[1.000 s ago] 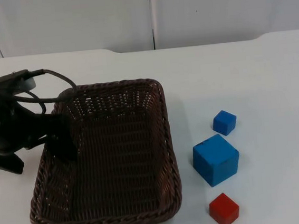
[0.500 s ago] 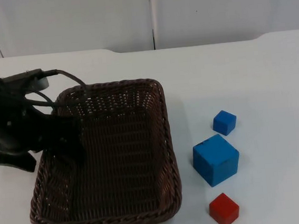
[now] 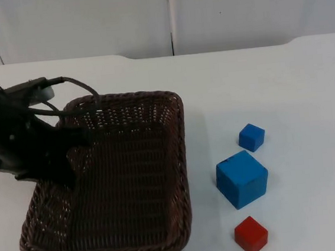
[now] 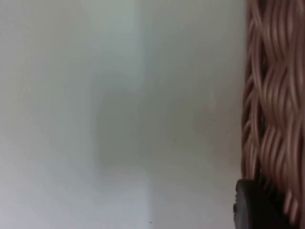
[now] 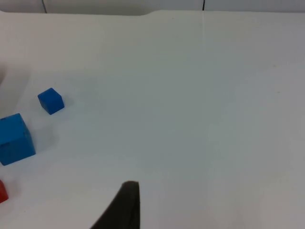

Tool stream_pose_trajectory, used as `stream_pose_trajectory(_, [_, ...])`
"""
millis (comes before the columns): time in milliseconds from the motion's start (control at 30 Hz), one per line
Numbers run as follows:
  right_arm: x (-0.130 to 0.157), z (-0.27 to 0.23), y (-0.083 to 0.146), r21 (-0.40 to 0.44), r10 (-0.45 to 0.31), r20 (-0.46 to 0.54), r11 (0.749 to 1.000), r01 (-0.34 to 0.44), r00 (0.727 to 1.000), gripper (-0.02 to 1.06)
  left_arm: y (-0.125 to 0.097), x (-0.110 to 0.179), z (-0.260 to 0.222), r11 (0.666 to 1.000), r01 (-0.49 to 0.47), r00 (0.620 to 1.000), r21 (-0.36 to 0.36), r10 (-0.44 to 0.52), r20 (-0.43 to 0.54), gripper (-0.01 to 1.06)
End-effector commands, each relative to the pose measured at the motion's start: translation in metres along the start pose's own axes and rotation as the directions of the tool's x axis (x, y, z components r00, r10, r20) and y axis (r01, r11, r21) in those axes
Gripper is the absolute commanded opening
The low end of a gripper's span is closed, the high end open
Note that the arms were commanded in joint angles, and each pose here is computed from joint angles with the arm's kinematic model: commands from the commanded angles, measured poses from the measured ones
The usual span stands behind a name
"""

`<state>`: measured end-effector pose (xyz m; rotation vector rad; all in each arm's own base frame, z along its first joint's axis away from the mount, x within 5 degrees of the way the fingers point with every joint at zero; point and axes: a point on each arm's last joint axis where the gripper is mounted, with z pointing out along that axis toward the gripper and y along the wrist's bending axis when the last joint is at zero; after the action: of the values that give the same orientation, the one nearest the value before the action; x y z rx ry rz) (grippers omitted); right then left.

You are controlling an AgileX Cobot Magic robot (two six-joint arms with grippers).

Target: Pick up the basket with the left hand and place the largest block into the basket with the right hand.

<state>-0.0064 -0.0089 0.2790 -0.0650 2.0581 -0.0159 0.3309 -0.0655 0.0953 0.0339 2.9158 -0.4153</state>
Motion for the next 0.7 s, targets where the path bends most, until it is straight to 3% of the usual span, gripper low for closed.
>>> stream_pose_trajectory(0, [0.000, 0.000, 0.000, 0.007, 0.003, 0.013, 1.000, -0.003, 1.000, 1.05, -0.002, -0.003, -0.008, 1.000, -0.010, 1.000, 0.003, 0.010, 0.021, 0.00])
stream_pose_trajectory(367, [0.000, 0.000, 0.000, 0.006, 0.004, 0.013, 1.000, -0.004, 1.000, 1.05, -0.024, 0.000, -0.067, 0.996, -0.053, 0.997, 0.078, 0.048, 0.068, 0.00])
stream_pose_trajectory(667, [0.000, 0.000, 0.000, 0.006, 0.004, 0.013, 1.000, -0.004, 1.000, 1.05, -0.037, 0.006, -0.107, 0.992, -0.010, 0.994, 0.125, -0.004, 0.111, 0.00])
